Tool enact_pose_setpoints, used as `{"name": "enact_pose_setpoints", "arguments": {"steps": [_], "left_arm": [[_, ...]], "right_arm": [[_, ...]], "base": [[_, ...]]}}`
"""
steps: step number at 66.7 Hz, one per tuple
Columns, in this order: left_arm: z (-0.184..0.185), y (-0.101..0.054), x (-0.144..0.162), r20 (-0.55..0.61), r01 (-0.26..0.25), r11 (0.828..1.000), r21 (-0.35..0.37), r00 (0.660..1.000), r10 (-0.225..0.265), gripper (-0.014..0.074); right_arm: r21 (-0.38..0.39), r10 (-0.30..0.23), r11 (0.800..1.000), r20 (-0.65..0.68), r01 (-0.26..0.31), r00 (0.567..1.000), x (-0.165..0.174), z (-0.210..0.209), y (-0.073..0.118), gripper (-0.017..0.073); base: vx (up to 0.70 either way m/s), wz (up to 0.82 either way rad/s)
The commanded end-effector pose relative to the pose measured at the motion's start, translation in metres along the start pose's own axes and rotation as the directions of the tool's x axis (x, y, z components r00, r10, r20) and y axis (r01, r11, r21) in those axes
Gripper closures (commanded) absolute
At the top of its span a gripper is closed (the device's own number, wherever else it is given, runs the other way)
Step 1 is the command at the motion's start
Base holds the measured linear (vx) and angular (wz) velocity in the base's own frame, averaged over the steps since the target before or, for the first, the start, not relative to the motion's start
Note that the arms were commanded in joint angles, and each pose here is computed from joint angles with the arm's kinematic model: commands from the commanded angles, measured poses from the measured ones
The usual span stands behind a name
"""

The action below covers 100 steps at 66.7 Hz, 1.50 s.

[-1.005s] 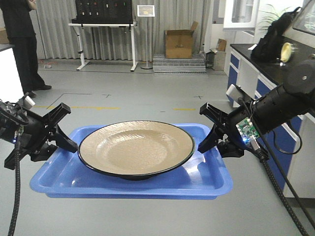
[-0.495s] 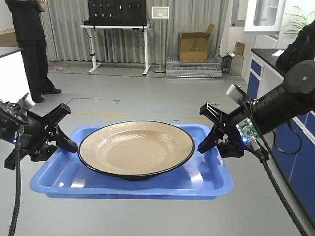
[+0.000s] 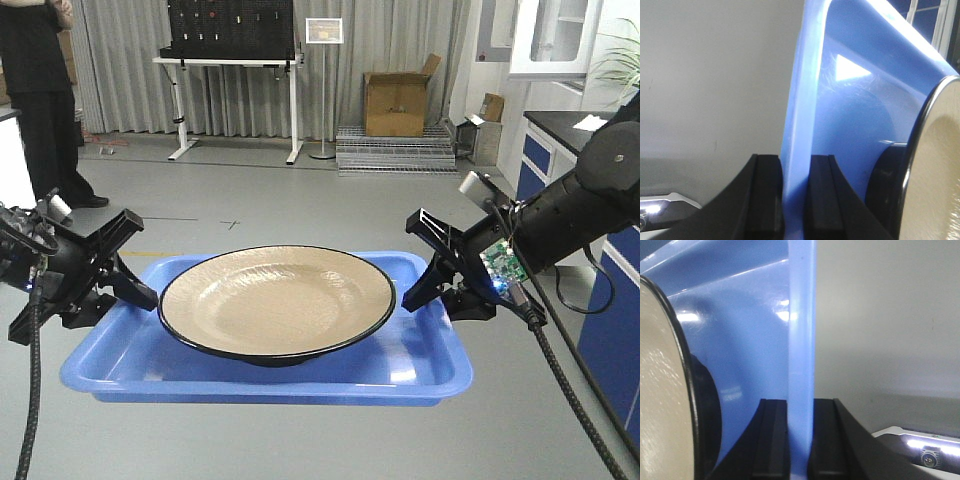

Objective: Place disk in tray to left cabinet
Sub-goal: 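Hold the tray steady while the base drives to the white cabinet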

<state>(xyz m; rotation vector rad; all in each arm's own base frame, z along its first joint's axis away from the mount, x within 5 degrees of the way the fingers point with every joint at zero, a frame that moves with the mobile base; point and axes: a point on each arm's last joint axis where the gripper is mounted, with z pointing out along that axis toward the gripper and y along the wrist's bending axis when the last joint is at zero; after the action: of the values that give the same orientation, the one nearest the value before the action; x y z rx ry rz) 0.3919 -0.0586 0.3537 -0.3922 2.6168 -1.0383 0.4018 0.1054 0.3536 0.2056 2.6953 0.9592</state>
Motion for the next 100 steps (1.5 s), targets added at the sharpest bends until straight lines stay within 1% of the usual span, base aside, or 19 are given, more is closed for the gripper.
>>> {"name": "enact_pose_setpoints", "arguments": {"steps": [1, 54, 100], "left_arm": [[-0.0241, -0.0527, 0.0236, -0.067, 0.041, 0.961, 0.273, 0.997, -0.024, 0.0594], [-0.0241, -0.0527, 0.0236, -0.067, 0.041, 0.961, 0.273, 0.997, -0.024, 0.0594], [-0.0241, -0.0527, 0.0236, -0.067, 0.041, 0.961, 0.273, 0.997, -0.024, 0.0594]], "right_arm": [[-0.297, 0.000, 0.955, -0.006, -0.002, 1.000, 0.0193, -0.0314, 0.0545, 0.0565], [-0.295, -0.005, 0.956, -0.024, -0.003, 1.000, 0.0210, -0.0314, 0.0543, 0.0565], [-0.295, -0.005, 0.955, -0.026, -0.003, 1.000, 0.0212, -0.0314, 0.0543, 0.0565]], "base": [[0.56, -0.04], [0.59, -0.05], [0.69, 0.00]]}}
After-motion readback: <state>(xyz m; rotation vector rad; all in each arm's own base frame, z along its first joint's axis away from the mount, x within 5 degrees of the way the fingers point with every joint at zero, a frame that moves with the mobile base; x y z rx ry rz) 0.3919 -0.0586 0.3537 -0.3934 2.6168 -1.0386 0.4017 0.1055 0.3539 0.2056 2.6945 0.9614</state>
